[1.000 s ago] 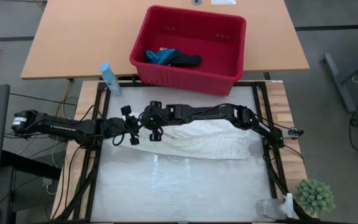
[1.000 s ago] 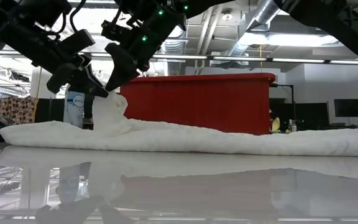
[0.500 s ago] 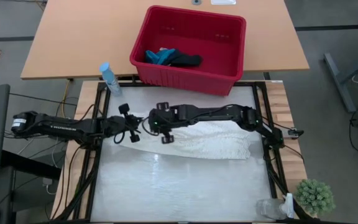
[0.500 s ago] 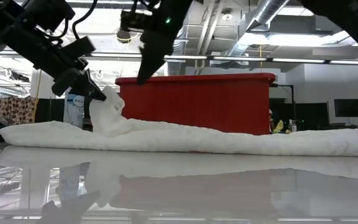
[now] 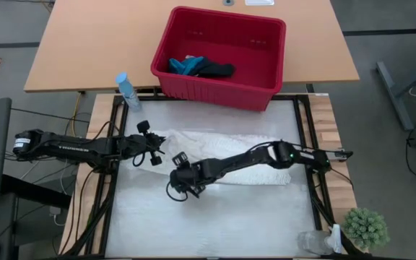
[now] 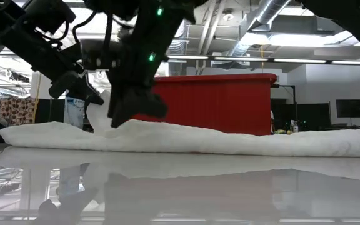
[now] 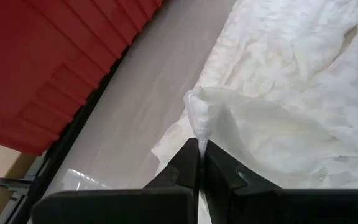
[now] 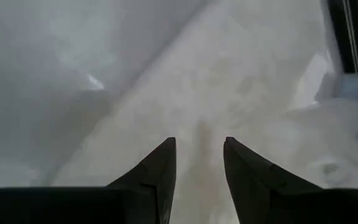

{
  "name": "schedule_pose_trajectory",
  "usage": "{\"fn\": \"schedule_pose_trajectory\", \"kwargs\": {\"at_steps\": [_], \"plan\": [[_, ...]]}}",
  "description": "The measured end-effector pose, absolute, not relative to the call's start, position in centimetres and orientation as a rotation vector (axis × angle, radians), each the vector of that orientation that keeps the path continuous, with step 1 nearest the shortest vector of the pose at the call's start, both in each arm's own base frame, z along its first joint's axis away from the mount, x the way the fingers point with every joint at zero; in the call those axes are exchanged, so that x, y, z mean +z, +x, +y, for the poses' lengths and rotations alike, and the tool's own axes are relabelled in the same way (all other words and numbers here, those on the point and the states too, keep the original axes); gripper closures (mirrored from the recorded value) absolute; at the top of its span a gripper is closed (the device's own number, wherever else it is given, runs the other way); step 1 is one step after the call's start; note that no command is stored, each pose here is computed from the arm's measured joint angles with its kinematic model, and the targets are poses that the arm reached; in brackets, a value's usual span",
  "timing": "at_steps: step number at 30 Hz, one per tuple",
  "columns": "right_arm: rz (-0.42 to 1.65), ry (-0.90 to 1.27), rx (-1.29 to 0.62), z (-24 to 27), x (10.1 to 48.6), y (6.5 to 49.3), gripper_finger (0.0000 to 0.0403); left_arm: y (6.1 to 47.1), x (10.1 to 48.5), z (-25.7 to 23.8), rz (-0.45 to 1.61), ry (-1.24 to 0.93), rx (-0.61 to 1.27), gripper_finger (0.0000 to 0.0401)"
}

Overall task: Fold Laundry from Bin
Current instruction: Fold the white shirt

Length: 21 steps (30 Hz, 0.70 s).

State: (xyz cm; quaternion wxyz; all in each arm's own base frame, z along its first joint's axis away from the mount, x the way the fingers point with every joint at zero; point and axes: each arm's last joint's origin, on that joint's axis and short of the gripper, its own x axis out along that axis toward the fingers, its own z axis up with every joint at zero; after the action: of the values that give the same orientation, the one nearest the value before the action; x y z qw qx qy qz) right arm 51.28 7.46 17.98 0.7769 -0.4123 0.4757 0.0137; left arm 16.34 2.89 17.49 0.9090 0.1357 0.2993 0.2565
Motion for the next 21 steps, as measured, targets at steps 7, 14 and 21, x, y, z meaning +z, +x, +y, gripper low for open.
{"fn": "schedule_pose_trajectory", "kwargs": {"at_steps": [7,14,21], "plan": [[1.039,-0.873,-0.049,6.5,17.5,51.6,0.0245,16.3,17.5,2.9,0.615,0.277,0.529,0.0401],[1.041,-0.834,-0.088,4.4,17.0,52.1,0.0246,16.3,17.5,2.9,0.613,0.27,0.532,0.0401],[1.05,-0.799,-0.063,3.7,16.5,52.2,0.0246,16.3,17.5,2.9,0.614,0.27,0.532,0.0401]]}}
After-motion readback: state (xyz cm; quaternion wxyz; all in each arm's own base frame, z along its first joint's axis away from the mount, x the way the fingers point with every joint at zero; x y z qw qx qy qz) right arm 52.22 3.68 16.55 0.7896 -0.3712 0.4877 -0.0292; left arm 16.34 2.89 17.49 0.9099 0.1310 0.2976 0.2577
